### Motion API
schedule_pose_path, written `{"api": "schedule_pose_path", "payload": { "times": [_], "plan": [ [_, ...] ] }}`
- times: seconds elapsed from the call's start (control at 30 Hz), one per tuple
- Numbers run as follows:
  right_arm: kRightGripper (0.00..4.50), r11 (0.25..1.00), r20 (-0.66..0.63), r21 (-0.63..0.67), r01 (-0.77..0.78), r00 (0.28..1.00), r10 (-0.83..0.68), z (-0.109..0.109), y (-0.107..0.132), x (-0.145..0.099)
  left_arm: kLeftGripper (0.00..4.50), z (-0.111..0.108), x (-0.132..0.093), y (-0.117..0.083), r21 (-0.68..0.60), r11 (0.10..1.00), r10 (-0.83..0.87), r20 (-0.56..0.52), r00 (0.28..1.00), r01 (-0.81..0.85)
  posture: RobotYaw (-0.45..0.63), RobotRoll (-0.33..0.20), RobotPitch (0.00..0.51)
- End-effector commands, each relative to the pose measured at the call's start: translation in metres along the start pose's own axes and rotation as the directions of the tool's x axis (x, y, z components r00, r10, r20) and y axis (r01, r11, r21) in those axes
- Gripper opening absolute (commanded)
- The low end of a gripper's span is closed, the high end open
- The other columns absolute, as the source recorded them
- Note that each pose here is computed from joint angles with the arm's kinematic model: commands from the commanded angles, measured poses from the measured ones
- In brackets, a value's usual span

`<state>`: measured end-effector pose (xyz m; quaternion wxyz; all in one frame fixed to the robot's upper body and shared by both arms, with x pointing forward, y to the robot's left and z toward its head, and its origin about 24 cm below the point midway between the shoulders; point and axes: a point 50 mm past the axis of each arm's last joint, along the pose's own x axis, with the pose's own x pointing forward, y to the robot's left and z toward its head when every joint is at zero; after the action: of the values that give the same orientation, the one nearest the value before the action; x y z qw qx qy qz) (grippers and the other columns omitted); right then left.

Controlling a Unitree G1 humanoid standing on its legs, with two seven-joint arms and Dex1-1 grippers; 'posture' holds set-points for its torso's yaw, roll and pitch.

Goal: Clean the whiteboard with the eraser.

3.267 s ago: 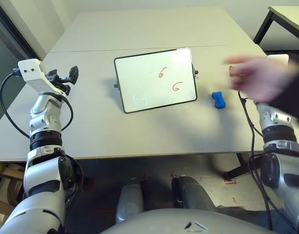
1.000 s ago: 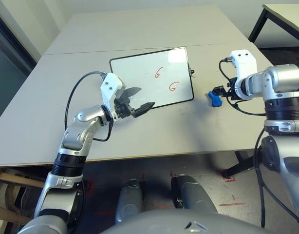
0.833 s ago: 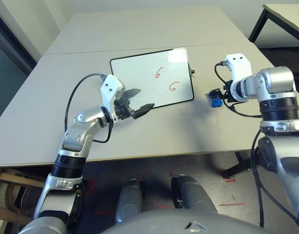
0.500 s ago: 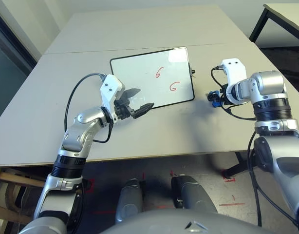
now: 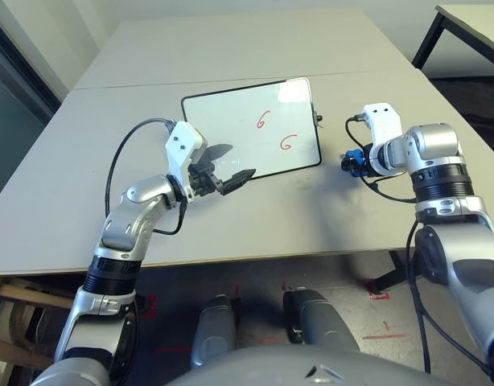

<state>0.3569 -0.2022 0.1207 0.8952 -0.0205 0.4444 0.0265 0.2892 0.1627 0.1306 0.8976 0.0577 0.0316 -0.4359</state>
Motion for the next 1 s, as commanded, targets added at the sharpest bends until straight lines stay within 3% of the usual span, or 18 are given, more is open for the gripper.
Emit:
{"api": "schedule_pose_path", "payload": {
  "times": [0.03,0.17,0.27,0.43,0.53,0.6,0.67,0.73,0.8,0.9,1.0],
  "plan": [
    [3.13,1.000,-0.054,0.000,0.006,0.999,-0.006,-0.009,-0.001,0.003,4.50,0.002,-0.001,0.001,0.009,1.000,0.001,-0.008,1.000,-0.001,-0.11,0.000,0.078],
    [1.55,1.000,-0.059,0.008,0.005,0.998,-0.004,-0.010,-0.002,0.002,4.50,0.002,0.000,0.001,0.010,1.000,0.001,-0.009,1.000,-0.001,-0.12,0.000,0.079],
    [0.60,1.000,-0.045,0.004,0.007,0.999,-0.007,-0.009,-0.002,0.001,4.50,0.002,0.000,0.002,0.010,1.000,0.001,-0.010,1.000,-0.001,-0.12,0.000,0.079],
    [0.41,0.996,0.031,-0.092,-0.011,0.999,0.014,0.003,0.002,-0.009,4.50,0.003,-0.002,0.004,0.012,1.000,0.007,-0.011,1.000,-0.007,-0.12,0.000,0.080],
    [0.41,0.928,0.168,-0.373,0.004,0.984,0.064,0.022,0.011,-0.026,4.50,0.005,-0.005,0.009,0.023,1.000,0.022,-0.012,1.000,-0.021,-0.12,0.000,0.079],
    [0.41,0.869,0.206,-0.495,0.006,0.972,0.111,0.029,0.017,-0.034,4.50,0.007,-0.007,0.011,0.028,0.999,0.029,-0.012,1.000,-0.028,-0.12,0.000,0.078],
    [0.41,0.804,0.242,-0.594,0.032,0.960,0.140,0.037,0.021,-0.043,4.50,0.008,-0.007,0.013,0.032,0.999,0.033,-0.011,0.999,-0.033,-0.12,0.000,0.076],
    [0.41,0.616,0.303,-0.774,0.143,0.939,0.163,0.050,0.030,-0.060,4.50,0.010,-0.010,0.015,0.039,0.998,0.039,-0.010,0.999,-0.039,-0.12,0.000,0.074],
    [0.41,0.430,0.324,-0.873,0.231,0.933,0.154,0.056,0.034,-0.067,4.50,0.011,-0.011,0.017,0.045,0.998,0.044,-0.010,0.999,-0.044,-0.12,0.000,0.071],
    [0.41,0.207,0.341,-0.928,0.310,0.931,0.132,0.062,0.037,-0.071,4.50,0.012,-0.012,0.017,0.050,0.998,0.046,-0.009,0.999,-0.045,-0.12,0.000,0.069],
    [0.41,0.073,0.348,-0.937,0.341,0.929,0.128,0.067,0.042,-0.074,4.50,0.013,-0.012,0.018,0.056,0.997,0.048,-0.008,0.999,-0.047,-0.12,0.000,0.067]
  ]
}}
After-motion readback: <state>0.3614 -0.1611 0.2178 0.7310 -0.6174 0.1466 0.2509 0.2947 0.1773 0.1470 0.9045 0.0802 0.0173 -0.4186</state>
